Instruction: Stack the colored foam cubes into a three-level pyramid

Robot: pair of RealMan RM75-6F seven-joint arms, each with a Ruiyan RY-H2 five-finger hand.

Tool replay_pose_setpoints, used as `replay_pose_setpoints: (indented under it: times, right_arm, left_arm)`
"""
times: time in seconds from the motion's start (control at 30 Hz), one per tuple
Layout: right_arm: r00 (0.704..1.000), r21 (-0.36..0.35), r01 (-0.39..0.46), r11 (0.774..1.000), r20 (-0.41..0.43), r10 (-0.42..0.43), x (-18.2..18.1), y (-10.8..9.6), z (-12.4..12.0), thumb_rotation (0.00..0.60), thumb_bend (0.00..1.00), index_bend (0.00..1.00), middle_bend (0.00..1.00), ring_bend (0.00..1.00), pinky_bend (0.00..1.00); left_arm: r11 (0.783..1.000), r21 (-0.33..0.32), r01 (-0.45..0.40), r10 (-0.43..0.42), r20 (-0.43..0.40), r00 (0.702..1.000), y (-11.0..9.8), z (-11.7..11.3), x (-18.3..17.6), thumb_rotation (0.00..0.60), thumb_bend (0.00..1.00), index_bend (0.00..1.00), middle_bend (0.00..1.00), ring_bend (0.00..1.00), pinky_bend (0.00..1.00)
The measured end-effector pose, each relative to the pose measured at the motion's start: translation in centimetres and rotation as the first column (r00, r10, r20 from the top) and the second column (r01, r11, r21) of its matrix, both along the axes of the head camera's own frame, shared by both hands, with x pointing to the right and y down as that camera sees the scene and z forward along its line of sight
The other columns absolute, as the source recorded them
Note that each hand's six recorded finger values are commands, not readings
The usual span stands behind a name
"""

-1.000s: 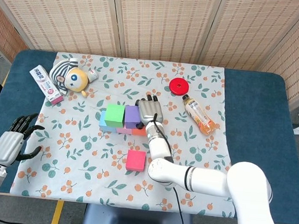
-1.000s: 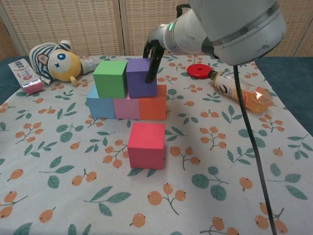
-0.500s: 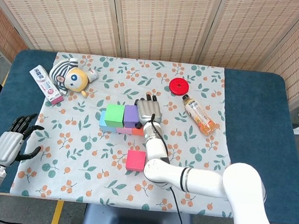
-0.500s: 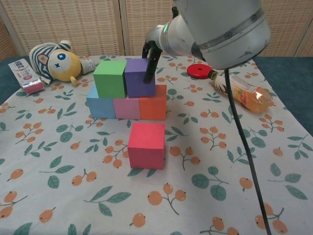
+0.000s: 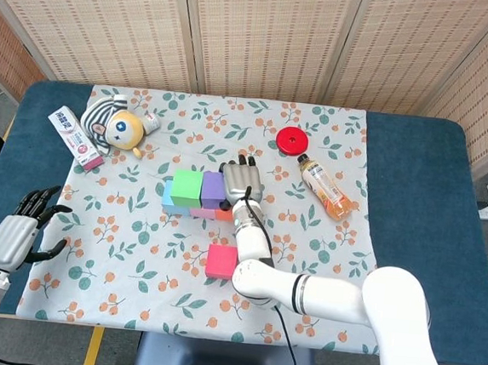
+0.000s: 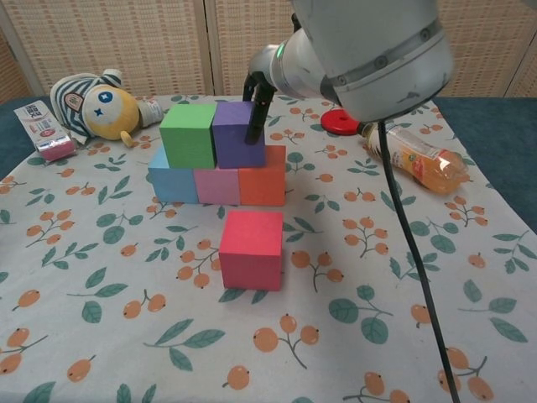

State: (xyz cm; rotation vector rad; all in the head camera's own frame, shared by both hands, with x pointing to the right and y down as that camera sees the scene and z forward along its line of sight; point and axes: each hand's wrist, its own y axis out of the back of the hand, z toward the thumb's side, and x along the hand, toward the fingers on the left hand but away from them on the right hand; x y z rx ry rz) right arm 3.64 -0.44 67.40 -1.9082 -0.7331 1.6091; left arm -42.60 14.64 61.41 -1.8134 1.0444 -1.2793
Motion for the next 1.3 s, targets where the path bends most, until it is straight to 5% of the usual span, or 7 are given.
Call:
replay_pose_setpoints:
  times: [1.3]
  right_arm:
    - [0.999, -0.003, -0.04, 0.999, -0.021, 0.04, -0.5, 0.34, -0.17, 0.6, 0.15, 0.33, 0.19, 0.0, 0.0]
  left_arm:
    - [1.0, -0.002, 0.001, -0.001, -0.007, 1.0, 0.21, 0.28, -0.31, 0.6, 0.33, 0.28, 0.0, 0.0, 0.02]
